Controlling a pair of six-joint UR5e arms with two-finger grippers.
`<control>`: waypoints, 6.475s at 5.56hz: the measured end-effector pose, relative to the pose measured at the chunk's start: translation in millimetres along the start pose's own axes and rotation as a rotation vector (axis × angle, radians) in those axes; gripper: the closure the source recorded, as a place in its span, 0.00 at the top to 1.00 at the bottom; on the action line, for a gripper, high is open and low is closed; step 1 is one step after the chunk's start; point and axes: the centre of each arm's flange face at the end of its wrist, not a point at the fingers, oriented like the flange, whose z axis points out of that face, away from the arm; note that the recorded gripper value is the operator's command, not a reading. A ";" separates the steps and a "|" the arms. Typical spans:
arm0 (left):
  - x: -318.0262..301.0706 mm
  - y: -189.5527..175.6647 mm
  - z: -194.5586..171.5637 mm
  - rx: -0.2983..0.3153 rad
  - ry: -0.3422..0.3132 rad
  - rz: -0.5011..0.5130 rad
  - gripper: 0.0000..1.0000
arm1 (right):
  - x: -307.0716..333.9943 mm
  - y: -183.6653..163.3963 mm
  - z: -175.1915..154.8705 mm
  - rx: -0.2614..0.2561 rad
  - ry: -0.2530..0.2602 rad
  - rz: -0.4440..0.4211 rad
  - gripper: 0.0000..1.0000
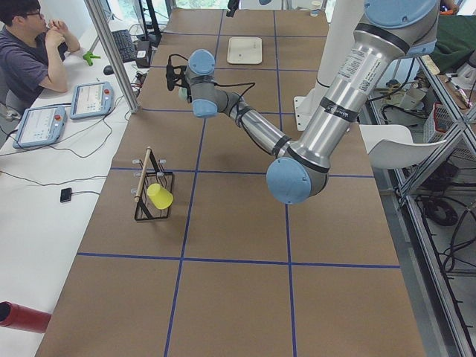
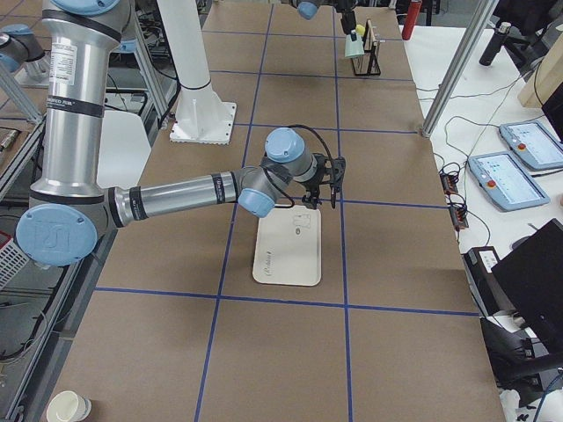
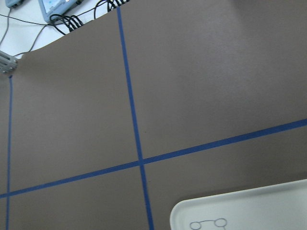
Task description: Left arm grabs green cup and hands to right arm on tray
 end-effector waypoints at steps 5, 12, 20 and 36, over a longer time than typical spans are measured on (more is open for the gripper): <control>34.8 118.8 13.7 -0.267 0.340 -0.146 0.00 | -95.8 61.2 28.6 -0.139 -0.502 -0.004 1.00; 59.6 174.1 13.2 -0.465 0.498 -0.268 0.00 | -216.6 172.7 82.1 -0.351 -1.077 0.248 1.00; 76.9 189.6 22.7 -0.500 0.506 -0.269 0.00 | -292.6 183.6 103.6 -0.355 -1.039 0.292 0.95; 68.3 89.6 17.6 -0.379 0.123 -0.098 1.00 | -266.4 6.7 76.6 -0.229 -0.201 0.314 0.00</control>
